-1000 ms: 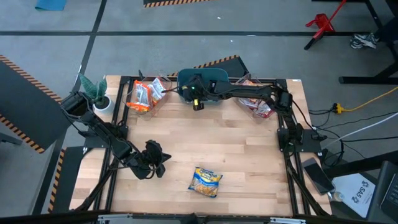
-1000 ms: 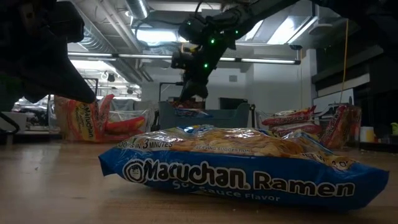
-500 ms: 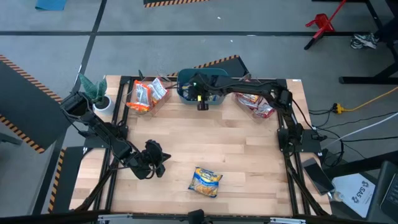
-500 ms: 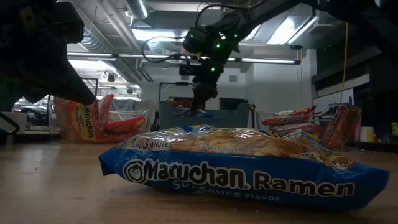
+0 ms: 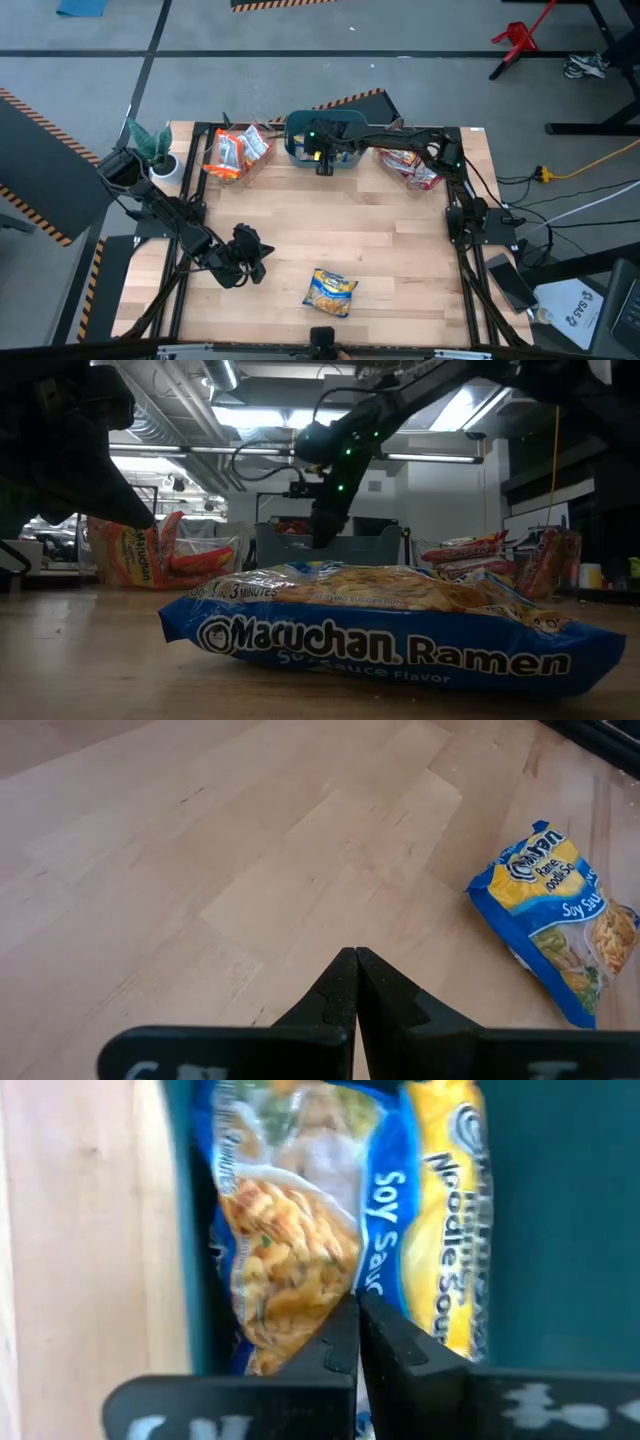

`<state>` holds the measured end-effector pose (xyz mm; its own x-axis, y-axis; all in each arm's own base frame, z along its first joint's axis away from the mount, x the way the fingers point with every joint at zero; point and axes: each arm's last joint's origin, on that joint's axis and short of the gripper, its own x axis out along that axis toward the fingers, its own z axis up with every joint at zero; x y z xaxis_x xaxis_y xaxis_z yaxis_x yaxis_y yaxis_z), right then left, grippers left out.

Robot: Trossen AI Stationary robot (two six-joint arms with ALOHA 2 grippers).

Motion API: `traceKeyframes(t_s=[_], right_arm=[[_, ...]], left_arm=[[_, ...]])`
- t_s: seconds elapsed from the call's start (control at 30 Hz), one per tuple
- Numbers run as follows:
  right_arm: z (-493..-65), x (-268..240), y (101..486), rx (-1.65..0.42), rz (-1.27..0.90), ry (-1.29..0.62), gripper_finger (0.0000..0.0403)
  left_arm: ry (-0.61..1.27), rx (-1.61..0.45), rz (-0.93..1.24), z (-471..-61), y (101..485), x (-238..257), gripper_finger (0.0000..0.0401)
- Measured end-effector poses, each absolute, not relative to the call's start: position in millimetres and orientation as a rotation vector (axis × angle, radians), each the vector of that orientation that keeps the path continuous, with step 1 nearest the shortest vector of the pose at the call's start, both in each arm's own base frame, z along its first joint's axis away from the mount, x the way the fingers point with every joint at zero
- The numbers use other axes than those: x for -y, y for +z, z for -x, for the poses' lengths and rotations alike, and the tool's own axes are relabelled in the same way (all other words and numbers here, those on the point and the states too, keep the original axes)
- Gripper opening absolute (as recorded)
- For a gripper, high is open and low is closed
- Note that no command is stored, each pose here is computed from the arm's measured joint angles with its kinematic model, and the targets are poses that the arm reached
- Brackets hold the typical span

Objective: Sort Maruchan noodles
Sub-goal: Put the blue noodle pack into the blue bin

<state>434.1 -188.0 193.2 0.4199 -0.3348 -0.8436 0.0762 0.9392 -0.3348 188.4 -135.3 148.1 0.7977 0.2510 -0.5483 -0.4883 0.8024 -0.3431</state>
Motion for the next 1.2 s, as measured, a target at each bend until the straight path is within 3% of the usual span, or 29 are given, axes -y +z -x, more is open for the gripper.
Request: traceKeyframes(t_s=[0.23, 0.4, 0.57, 0.77, 1.2], right_arm=[[-447, 170, 181, -1.125, 0.351, -0.251, 0.0000], [-450, 178, 191, -1.076, 0.440, -0.368, 0.0000], [-444, 197, 199, -1.053, 0.327, -0.383, 0.0000], [-457, 181, 216, -0.885, 0.280, -0.322, 0.0000], [-467, 182, 182, -0.877, 0.249, -0.289, 0.0000]], left_arm=[[0.413, -0.509, 0.491, -188, 148, 135, 0.0000], [0.415, -0.509, 0.488, -188, 148, 135, 0.0000], [0.417, -0.508, 0.493, -188, 148, 135, 0.0000], [0.421, -0.507, 0.489, -188, 148, 135, 0.0000], [0.427, -0.506, 0.484, -189, 148, 133, 0.0000]])
